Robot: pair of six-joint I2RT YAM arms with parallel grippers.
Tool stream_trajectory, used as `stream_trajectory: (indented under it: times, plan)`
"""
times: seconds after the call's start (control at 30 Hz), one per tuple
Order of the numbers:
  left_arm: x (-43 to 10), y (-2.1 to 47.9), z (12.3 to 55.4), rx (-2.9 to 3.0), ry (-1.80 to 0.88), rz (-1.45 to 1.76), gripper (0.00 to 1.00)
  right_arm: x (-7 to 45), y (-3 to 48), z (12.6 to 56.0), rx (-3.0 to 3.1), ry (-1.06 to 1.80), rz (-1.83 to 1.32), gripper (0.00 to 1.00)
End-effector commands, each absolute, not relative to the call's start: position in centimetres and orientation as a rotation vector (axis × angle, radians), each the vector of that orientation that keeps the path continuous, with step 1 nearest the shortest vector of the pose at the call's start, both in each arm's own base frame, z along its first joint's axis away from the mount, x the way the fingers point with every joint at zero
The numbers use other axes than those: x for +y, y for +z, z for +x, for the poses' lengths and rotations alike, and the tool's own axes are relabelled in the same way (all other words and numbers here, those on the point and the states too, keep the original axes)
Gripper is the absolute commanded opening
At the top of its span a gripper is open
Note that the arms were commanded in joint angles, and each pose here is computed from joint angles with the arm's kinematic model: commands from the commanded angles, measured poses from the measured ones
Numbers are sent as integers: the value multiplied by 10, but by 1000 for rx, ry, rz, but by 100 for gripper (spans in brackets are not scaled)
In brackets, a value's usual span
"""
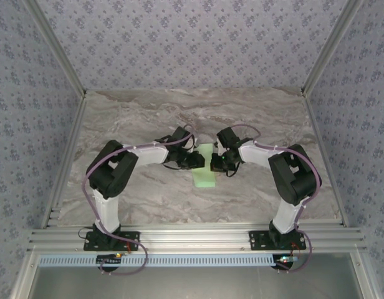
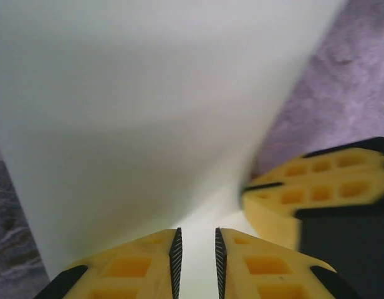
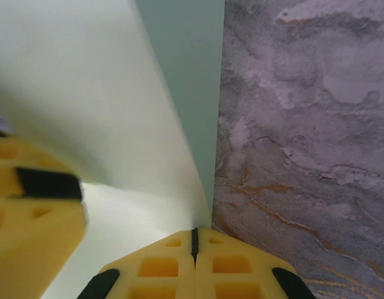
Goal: Fold a paper plane with a square sheet of paper (fold left side to right side)
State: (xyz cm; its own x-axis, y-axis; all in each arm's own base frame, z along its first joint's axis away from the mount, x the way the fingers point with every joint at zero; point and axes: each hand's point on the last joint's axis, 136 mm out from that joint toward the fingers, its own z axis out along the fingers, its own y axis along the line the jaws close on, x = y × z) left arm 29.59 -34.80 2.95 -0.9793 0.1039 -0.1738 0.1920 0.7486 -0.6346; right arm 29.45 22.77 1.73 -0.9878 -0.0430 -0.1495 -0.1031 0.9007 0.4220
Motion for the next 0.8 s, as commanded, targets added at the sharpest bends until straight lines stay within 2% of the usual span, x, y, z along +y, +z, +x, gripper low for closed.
stream_trajectory:
  times: [0.0, 0.37, 0.77]
  plan:
    - [-353, 24, 290, 2841, -1026, 250, 23, 219, 0, 277, 2988, 605, -133, 6]
    - [-339, 5, 274, 2907, -938, 231, 22, 246, 79, 324, 2673, 899, -175, 7]
    - [-340, 7, 274, 2901, -935, 244, 21, 265, 52, 359, 2703, 957, -136, 6]
